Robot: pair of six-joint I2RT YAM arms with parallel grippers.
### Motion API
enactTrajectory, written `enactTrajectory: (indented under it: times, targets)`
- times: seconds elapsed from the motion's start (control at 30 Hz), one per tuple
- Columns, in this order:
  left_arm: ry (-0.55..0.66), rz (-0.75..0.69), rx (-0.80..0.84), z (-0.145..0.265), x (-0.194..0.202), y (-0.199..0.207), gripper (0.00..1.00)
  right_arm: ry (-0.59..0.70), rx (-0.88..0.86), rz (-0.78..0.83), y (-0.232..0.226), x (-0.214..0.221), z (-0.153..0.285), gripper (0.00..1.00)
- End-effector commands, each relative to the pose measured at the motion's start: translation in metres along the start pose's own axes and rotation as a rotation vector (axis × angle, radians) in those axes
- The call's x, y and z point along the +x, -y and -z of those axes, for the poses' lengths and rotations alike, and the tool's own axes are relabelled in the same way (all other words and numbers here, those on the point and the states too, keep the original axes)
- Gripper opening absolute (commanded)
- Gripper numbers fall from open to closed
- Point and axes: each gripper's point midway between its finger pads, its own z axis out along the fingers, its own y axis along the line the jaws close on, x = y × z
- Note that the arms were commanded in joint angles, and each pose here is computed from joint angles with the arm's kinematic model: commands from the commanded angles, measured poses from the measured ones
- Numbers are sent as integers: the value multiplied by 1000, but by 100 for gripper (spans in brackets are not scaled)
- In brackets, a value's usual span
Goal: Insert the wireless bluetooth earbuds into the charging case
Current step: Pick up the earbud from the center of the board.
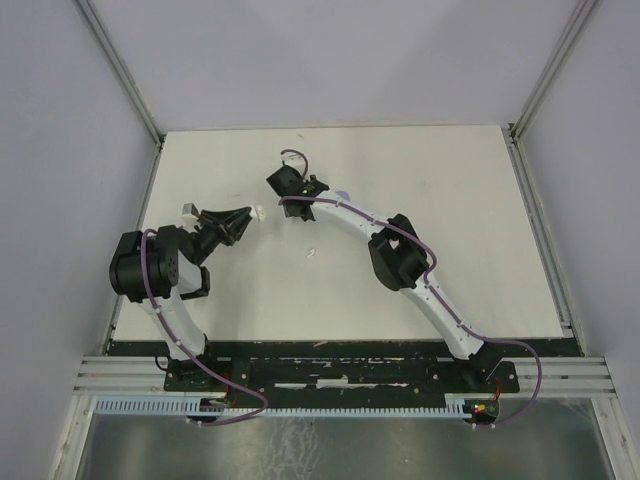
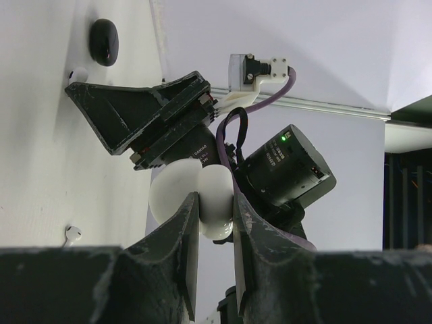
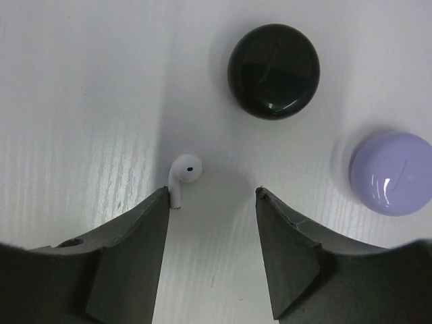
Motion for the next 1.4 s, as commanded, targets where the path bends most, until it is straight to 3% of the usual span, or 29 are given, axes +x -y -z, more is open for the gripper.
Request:
enactTrajectory:
  times: [0.0, 0.73, 1.37]
  targets:
    - [-25, -112, 147, 6, 8, 36, 3, -23, 85, 65, 20, 8, -1, 62]
    - [-25, -109, 142, 5, 6, 34, 3, -47, -116, 41, -11, 7, -11, 55]
    - [-24, -107, 138, 4, 5, 32, 3, -82, -169, 6, -15, 8, -20, 48]
